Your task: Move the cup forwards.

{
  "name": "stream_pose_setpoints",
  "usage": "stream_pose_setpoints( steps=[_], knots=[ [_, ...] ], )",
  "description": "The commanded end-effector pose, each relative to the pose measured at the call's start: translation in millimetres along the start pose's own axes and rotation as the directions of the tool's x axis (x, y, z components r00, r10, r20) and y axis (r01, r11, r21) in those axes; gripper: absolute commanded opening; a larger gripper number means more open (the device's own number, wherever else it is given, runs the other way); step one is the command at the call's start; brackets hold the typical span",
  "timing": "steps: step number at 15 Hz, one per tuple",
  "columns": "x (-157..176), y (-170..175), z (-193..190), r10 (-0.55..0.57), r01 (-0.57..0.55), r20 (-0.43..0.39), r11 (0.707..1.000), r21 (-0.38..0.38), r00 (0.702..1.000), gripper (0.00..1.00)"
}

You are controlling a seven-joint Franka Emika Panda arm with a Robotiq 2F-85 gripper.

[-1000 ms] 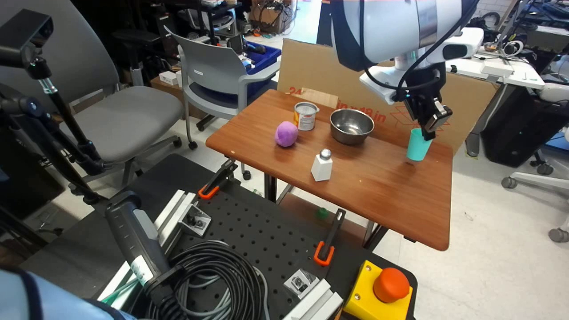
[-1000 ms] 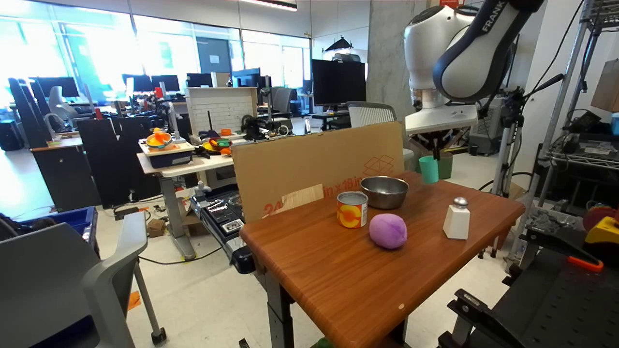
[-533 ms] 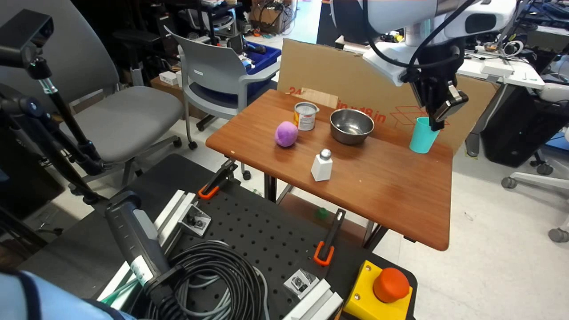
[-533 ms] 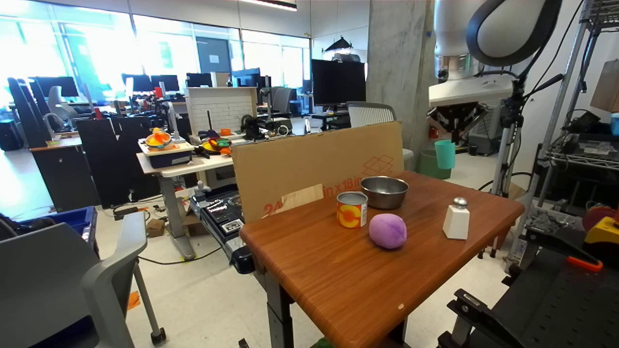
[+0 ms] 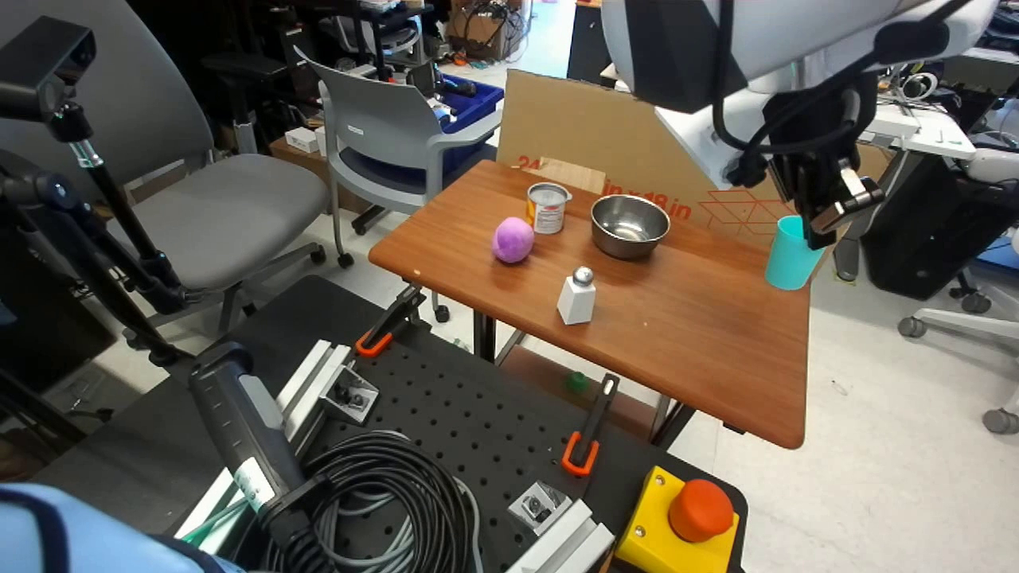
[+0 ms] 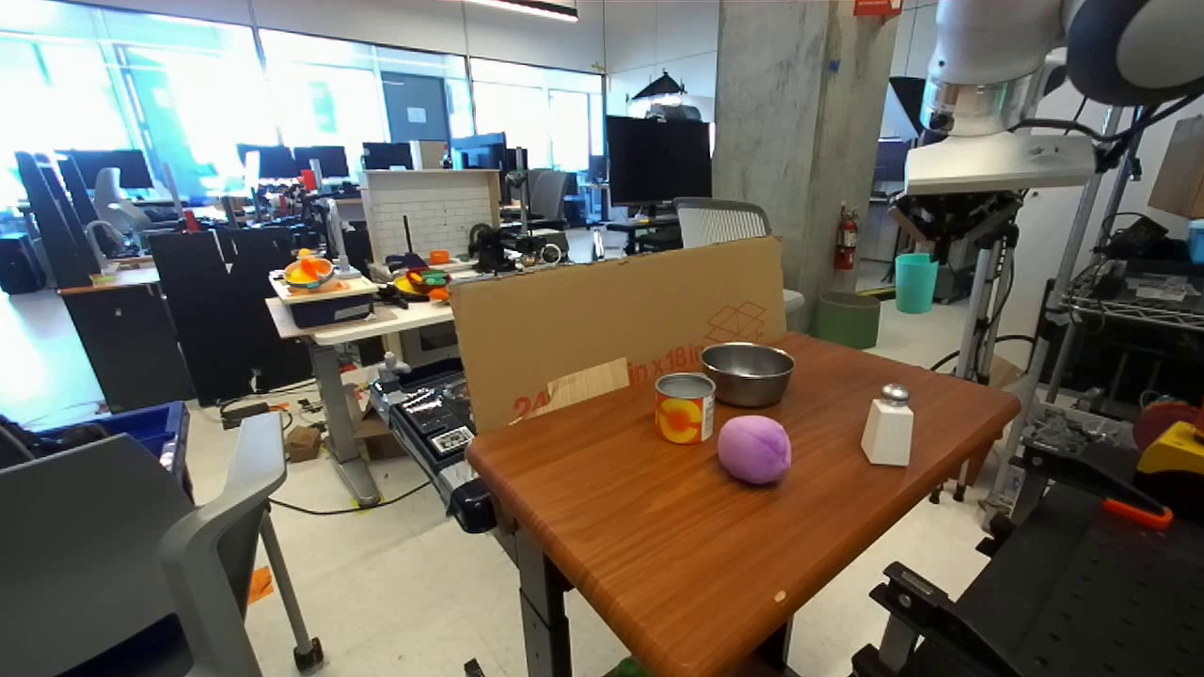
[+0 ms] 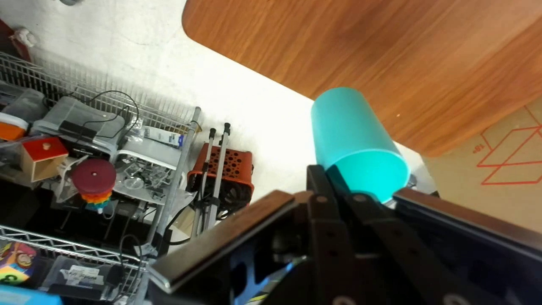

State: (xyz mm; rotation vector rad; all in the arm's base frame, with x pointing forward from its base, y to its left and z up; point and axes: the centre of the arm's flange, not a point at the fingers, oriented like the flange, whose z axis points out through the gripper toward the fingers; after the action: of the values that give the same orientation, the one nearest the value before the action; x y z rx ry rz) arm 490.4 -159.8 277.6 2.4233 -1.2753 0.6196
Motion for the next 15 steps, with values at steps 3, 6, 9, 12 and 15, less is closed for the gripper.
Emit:
stream_pose_setpoints(
  steps=[3, 6, 9, 12, 15],
  knots=[
    [-37.5, 36.0, 19.8, 0.081, -0.082, -0.011, 0.991, -0.109, 0.997, 0.01],
    [-62.3, 47.1, 33.1, 0.092, -0.088, 0.014, 0.978, -0.188, 0.996, 0.01],
    [-77.6, 46.4, 42.6, 0.126, -0.124, -0.002, 0.977, -0.172, 0.992, 0.01],
    [-79.9, 40.7, 46.7, 0.161, -0.163, -0.027, 0.976, -0.145, 0.987, 0.01],
    [-88.7, 41.0, 53.3, 0.175, -0.181, -0.061, 0.976, -0.123, 0.983, 0.01]
  ],
)
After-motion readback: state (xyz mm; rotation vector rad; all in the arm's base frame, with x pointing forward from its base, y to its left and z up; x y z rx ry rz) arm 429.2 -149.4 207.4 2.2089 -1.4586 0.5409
